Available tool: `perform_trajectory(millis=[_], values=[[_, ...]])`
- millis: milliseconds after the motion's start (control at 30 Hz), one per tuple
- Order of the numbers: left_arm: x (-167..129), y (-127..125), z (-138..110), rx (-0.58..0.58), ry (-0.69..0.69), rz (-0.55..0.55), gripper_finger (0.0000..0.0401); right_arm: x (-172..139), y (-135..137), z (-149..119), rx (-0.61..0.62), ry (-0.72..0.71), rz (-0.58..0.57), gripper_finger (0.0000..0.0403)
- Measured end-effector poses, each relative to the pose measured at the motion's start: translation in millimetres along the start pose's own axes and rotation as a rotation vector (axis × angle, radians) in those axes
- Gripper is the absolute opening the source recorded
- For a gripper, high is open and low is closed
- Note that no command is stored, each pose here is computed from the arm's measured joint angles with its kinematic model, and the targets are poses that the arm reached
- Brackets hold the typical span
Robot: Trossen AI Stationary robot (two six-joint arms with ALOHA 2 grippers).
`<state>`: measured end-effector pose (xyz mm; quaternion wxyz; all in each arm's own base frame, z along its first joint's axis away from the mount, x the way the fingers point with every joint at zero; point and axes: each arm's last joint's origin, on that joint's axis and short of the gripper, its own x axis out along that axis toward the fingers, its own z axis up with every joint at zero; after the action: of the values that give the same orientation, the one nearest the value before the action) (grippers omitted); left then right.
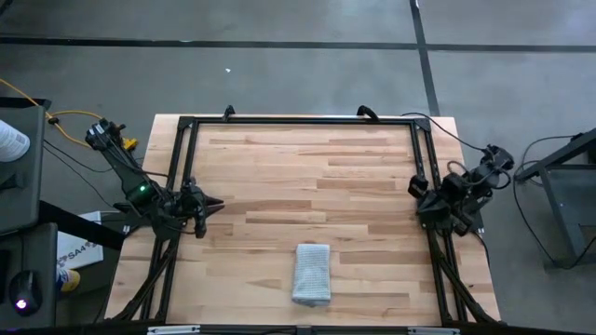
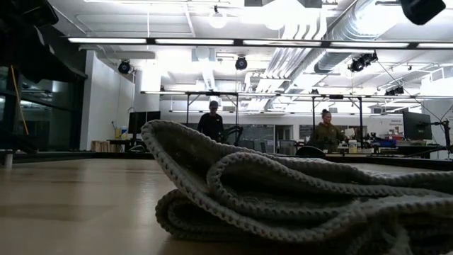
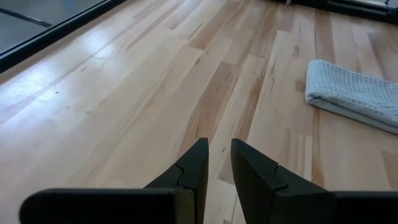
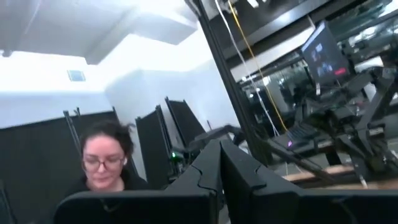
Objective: Fold microfiber towels
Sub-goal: Return To Home Position
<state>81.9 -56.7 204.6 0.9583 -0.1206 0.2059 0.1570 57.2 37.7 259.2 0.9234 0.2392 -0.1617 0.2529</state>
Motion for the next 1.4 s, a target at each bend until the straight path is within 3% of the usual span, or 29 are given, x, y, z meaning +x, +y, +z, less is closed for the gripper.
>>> perform_trajectory(millis=[533,700,967,1133,1267,1400], values=[[0,-1,0,-0.003,0.004,-0.008,0.0069,-5,-15,-50,-0.014,-0.013,0.061,0.0002],[0,-1,0,-0.003,0.004,-0.008,0.0069,-5,-16,-51,-0.024,-0.006,0.062,0.0002],[0,-1,0,-0.002,0.016,-0.017,0.0069,-8,-19,-75,-0.051,0.275,0.134,0.0002],[0,-1,0,0.0,0.016,-0.016,0.0069,-11,-24,-85,-0.059,0.388,0.093,0.0002],[0,-1,0,0.005,0.015,-0.017,0.0069,-13,-27,-90,-0.072,0.439,0.034,0.0002],[0,-1,0,0.001,0.013,-0.019,0.0069,-13,-27,-91,-0.12,0.451,0.06,0.0002]])
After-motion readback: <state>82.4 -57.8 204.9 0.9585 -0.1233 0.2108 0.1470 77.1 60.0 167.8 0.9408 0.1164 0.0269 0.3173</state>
